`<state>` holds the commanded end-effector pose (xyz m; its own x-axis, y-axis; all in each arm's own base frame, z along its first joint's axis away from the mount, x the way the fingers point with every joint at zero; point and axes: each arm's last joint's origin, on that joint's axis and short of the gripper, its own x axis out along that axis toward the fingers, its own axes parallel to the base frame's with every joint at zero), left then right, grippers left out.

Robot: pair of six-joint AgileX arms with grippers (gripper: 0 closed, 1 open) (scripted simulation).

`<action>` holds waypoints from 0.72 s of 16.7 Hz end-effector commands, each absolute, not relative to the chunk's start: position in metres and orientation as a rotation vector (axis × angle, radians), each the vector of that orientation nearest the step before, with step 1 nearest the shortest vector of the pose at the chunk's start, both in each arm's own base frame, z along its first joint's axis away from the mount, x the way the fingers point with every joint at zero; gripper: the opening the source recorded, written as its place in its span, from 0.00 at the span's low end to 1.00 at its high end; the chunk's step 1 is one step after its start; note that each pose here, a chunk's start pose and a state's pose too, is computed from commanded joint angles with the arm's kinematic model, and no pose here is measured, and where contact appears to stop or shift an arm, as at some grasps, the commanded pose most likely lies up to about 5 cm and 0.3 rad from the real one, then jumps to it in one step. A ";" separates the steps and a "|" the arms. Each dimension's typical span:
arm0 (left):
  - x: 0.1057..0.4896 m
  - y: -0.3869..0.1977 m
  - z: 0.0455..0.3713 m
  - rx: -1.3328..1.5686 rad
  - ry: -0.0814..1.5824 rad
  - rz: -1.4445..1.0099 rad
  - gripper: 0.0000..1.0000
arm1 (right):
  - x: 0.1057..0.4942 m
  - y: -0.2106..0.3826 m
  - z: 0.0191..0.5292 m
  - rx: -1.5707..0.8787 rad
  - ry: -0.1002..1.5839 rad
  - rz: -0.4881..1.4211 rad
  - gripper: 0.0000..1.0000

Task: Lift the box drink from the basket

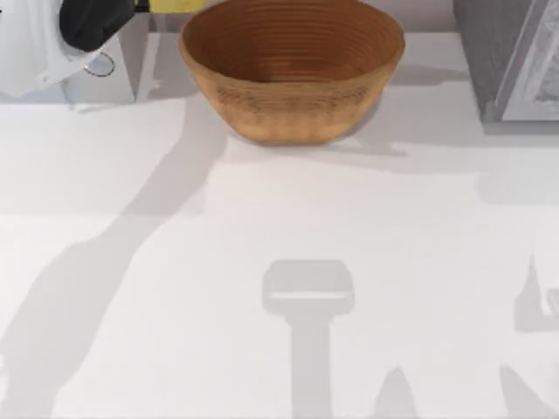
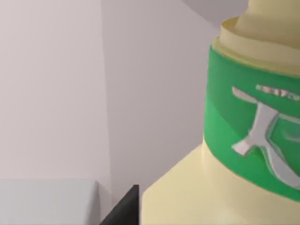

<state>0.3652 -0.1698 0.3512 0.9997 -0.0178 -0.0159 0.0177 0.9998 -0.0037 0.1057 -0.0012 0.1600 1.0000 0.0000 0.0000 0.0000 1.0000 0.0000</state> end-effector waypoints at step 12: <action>0.127 -0.013 0.258 -0.015 -0.045 -0.002 0.00 | 0.106 -0.001 0.160 0.000 0.000 0.000 1.00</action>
